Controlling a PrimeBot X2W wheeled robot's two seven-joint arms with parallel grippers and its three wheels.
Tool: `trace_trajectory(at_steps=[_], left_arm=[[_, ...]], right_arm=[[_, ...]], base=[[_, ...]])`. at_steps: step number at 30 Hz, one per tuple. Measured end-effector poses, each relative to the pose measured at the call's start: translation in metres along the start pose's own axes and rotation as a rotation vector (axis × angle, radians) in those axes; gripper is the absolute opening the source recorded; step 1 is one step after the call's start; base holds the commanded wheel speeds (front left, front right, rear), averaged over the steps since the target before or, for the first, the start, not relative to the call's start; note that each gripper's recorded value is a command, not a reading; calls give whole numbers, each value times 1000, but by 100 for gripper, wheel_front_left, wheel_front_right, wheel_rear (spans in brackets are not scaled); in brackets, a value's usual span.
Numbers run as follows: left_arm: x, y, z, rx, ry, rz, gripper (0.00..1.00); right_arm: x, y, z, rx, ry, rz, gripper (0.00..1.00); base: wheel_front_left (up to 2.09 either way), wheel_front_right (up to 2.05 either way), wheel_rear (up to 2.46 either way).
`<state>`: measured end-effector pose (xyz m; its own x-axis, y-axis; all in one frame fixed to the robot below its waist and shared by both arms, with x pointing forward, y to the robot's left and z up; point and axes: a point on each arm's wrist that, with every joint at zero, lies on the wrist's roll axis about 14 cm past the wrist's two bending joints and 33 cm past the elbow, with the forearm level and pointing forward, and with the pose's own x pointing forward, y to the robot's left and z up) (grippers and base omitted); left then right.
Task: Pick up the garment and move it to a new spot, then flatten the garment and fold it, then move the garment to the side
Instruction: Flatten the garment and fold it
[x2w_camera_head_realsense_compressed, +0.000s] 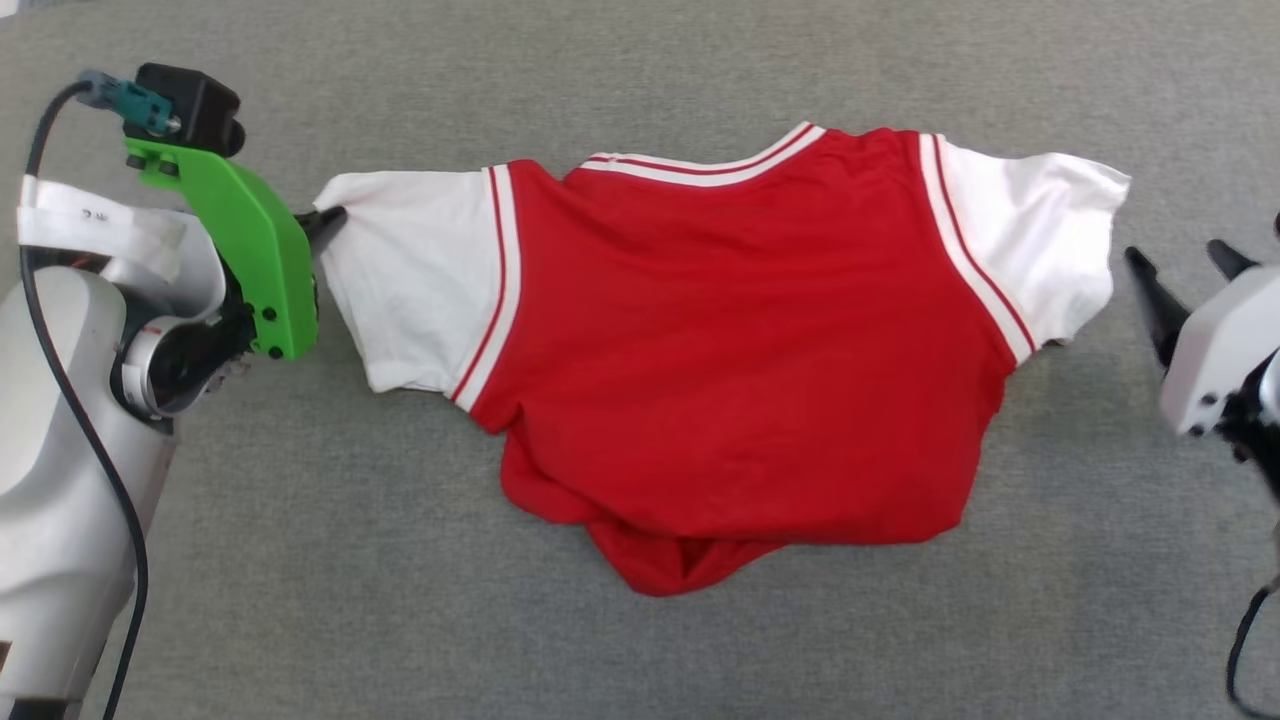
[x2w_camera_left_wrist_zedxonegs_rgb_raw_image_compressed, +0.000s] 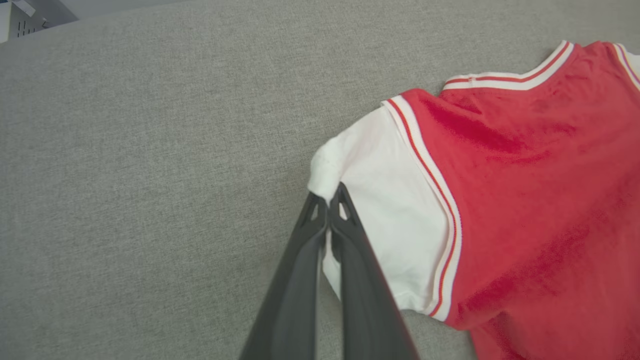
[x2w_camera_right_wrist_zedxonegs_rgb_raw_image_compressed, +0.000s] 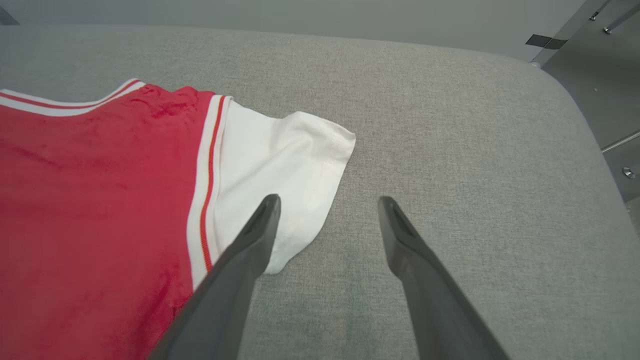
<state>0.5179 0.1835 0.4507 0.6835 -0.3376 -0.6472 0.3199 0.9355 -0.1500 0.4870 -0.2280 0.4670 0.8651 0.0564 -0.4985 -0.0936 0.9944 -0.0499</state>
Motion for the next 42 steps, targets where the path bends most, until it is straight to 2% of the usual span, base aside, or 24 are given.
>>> trace_trajectory(at_steps=[4, 8, 13, 22, 32, 33, 34, 35, 42], left_arm=[[-16, -5, 0, 33, -24, -10, 0], [-26, -5, -1, 56, -45, -3, 0], [-33, -9, -6, 73, -54, -2, 0], [-35, -12, -9, 97, -75, -9, 0], [-29, -10, -21, 94, -52, -7, 0], [-29, -9, -22, 92, -48, -5, 0], [-29, -7, -23, 91, -45, -1, 0], [-29, -6, -23, 92, -48, 3, 0], [-34, -1, -19, 83, -77, 29, 0]], right_arm=[[16, -6, 8, -14, 146, 5, 100], [34, -16, 16, -71, 219, -13, 100], [60, -18, 5, -87, 327, -15, 100], [94, 1, -27, -146, 457, 35, 100], [113, 11, -51, -194, 507, 82, 100], [113, 12, -52, -200, 515, 87, 92], [113, 12, -53, -205, 520, 92, 15], [113, 14, -54, -209, 524, 101, 0], [108, 22, -41, -202, 436, 135, 0]], base=[[0, 0, 0], [0, 0, 0], [0, 0, 0], [0, 0, 0], [0, 0, 0], [0, 0, 0], [0, 0, 0], [0, 0, 0], [0, 0, 0]])
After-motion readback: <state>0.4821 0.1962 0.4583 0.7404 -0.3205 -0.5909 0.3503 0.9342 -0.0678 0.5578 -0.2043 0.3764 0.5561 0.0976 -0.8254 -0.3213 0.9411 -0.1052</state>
